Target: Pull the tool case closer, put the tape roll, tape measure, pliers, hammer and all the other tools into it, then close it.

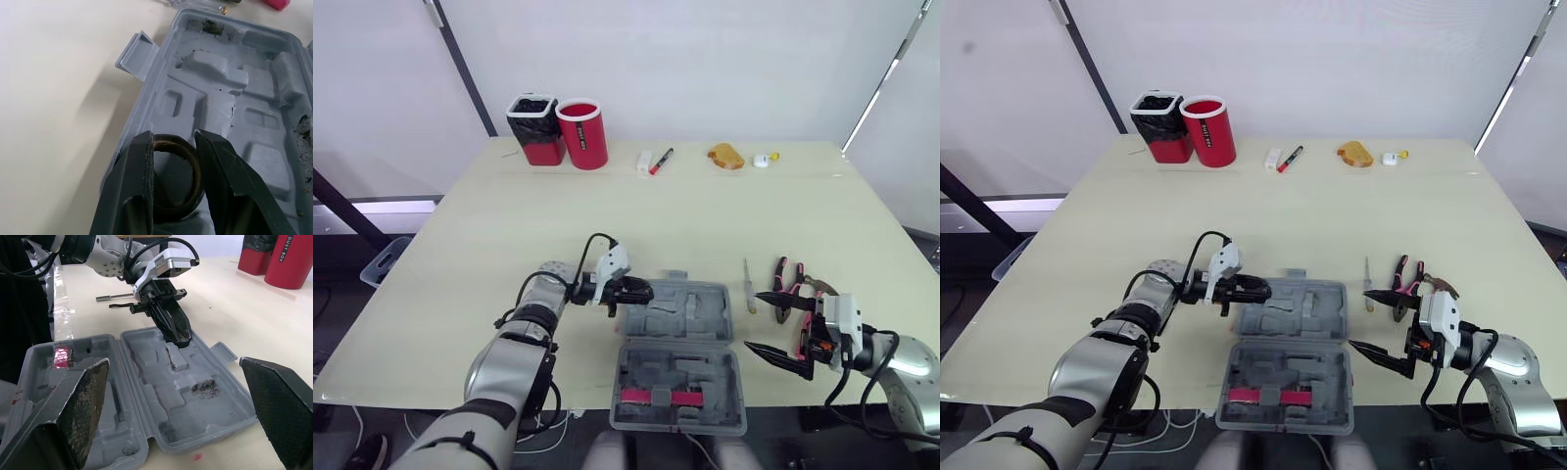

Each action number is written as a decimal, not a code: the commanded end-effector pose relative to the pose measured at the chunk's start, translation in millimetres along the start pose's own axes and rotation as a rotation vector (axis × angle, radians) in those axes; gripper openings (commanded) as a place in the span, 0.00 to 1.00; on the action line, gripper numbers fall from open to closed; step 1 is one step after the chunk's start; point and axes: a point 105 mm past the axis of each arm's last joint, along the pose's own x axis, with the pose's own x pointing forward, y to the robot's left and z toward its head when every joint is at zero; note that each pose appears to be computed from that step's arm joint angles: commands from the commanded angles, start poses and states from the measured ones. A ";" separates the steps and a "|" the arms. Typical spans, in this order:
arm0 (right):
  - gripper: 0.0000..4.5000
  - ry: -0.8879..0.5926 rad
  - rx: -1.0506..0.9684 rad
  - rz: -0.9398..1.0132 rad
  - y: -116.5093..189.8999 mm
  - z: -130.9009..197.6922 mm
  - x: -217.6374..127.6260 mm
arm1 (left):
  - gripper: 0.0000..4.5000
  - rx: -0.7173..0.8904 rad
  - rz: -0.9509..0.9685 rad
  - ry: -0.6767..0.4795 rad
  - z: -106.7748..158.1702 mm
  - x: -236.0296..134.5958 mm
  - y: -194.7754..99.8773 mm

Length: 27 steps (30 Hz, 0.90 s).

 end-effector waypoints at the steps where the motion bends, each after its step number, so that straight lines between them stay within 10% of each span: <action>1: 1.00 -0.027 -0.007 -0.040 -3.6 3.1 -4.1 | 0.32 0.034 0.015 -0.117 22.3 -10.5 5.9; 12: 1.00 -0.004 0.024 -0.345 -30.5 -1.0 -50.9 | 0.32 0.082 0.212 -0.261 33.0 -99.5 -1.3; 27: 1.00 0.130 0.135 -0.667 -8.8 -28.4 -133.0 | 0.32 -0.234 0.789 -0.095 -74.8 -226.1 -78.2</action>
